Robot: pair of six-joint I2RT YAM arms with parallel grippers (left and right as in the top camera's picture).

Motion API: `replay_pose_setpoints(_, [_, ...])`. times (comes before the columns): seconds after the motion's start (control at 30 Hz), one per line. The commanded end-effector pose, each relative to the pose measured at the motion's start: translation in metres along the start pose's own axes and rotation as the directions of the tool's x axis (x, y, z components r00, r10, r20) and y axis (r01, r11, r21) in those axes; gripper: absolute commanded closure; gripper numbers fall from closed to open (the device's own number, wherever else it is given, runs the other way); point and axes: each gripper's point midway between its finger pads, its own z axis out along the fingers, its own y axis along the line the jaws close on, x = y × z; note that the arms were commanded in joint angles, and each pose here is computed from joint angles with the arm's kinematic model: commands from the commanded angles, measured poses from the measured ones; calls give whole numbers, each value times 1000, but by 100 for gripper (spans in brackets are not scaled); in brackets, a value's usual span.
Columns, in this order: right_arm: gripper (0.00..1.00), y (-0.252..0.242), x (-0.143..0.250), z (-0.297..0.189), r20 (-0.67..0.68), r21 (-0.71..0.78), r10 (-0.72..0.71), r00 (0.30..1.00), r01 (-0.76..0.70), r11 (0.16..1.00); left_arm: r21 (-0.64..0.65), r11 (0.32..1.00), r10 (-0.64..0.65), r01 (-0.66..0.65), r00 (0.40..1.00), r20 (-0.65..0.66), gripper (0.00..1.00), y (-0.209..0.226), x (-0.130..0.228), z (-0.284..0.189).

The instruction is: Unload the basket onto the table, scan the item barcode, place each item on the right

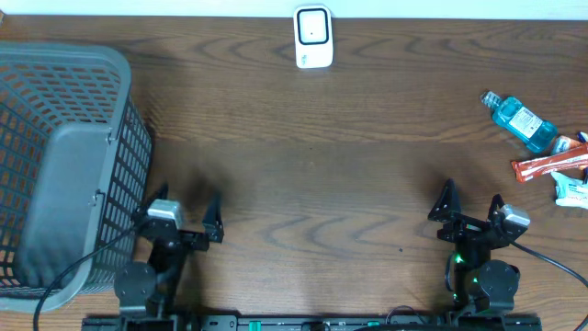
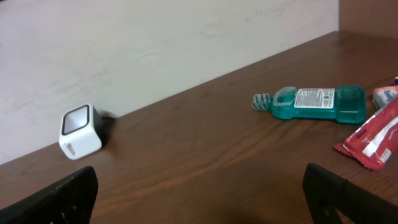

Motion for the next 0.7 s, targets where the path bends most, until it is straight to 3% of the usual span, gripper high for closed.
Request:
replay_pose_setpoints(0.0, [1, -3, 0, 0, 4, 11, 14, 1000, -14, 1000, -1, 994, 114, -114, 993, 32, 2, 1, 5, 3])
replay_pose_setpoints(0.1, [1, -3, 0, 0, 4, 10, 14, 1000, -14, 1000, -7, 986, 168, -168, 986, -2, 2, 3, 16, 4])
replay_pose_setpoints(0.33, [1, -3, 0, 0, 4, 11, 14, 1000, -14, 1000, -49, 988, 142, -149, 982, -125, 2, 14, 45, 2])
replay_pose_setpoints(0.67, [1, -3, 0, 0, 4, 10, 14, 1000, -14, 1000, -83, 995, 51, -61, 991, -124, 2, 18, 46, 1])
